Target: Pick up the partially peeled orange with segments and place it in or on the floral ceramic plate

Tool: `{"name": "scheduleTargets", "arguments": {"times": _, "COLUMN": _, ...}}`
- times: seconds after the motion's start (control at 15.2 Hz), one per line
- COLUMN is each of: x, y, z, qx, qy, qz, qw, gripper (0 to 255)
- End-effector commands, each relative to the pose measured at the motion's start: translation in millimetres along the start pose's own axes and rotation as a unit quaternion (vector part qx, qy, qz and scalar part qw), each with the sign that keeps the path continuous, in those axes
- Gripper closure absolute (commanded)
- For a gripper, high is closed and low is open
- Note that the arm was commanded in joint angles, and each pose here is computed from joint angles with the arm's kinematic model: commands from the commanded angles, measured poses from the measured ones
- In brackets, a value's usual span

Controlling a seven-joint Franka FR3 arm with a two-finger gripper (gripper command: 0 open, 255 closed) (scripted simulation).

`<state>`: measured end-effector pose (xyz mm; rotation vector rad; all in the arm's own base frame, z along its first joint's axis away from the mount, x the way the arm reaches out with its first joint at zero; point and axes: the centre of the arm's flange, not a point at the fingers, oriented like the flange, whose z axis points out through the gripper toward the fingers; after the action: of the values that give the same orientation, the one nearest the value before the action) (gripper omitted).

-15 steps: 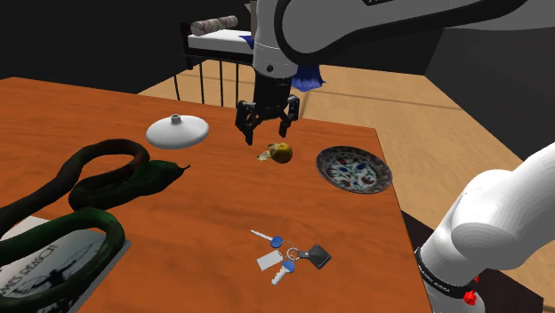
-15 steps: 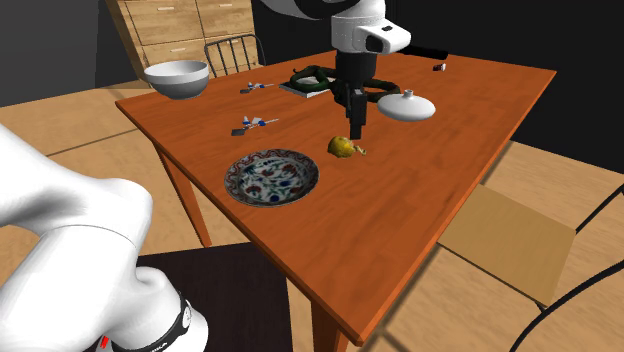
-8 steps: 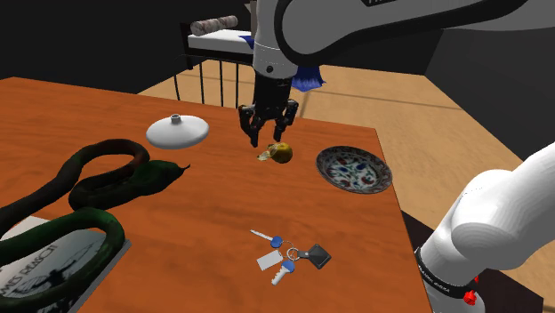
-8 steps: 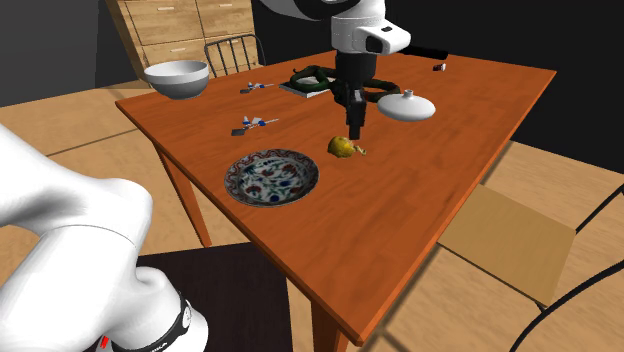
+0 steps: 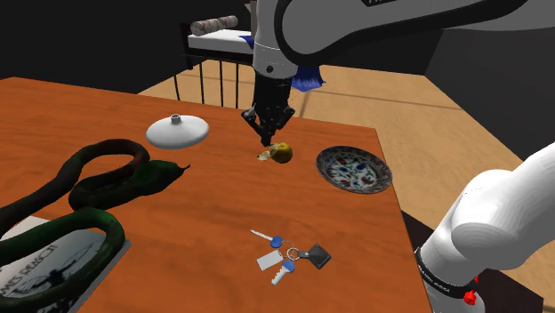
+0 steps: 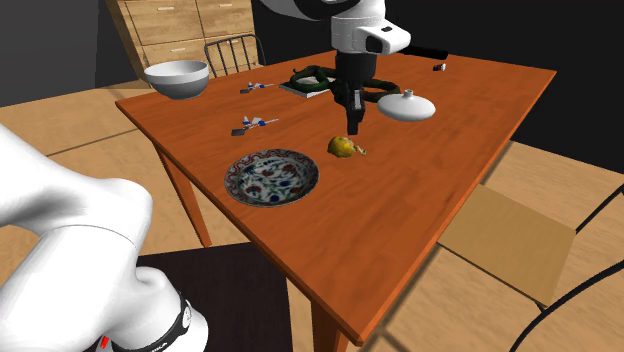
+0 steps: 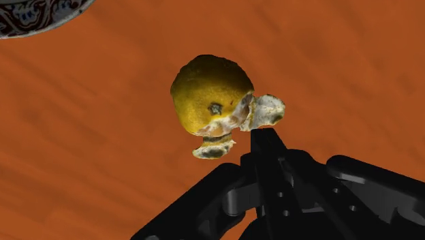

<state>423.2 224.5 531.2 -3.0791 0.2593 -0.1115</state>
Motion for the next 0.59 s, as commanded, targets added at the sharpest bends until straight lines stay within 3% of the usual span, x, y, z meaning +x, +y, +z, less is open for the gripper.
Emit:
{"name": "scheduleTargets", "arguments": {"times": 0.0, "x": 0.0, "y": 0.0, "z": 0.0, "qx": 0.000, "qy": 0.000, "qz": 0.000, "qw": 1.0000, "gripper": 255}}
{"name": "scheduleTargets", "arguments": {"times": 0.07, "x": 0.0, "y": 0.0, "z": 0.0, "qx": 0.000, "qy": 0.000, "qz": 0.000, "qw": 1.0000, "gripper": 0}}
{"name": "scheduleTargets", "arguments": {"times": 0.33, "x": -21.9, "y": 39.1, "z": -13.6, "qx": 0.019, "qy": -0.053, "qz": 0.004, "qw": 0.9984, "gripper": 0}}
{"name": "scheduleTargets", "arguments": {"times": 0.53, "x": -23.2, "y": 39.0, "z": -3.1, "qx": 0.019, "qy": -0.054, "qz": 0.004, "qw": 0.9984, "gripper": 0}}
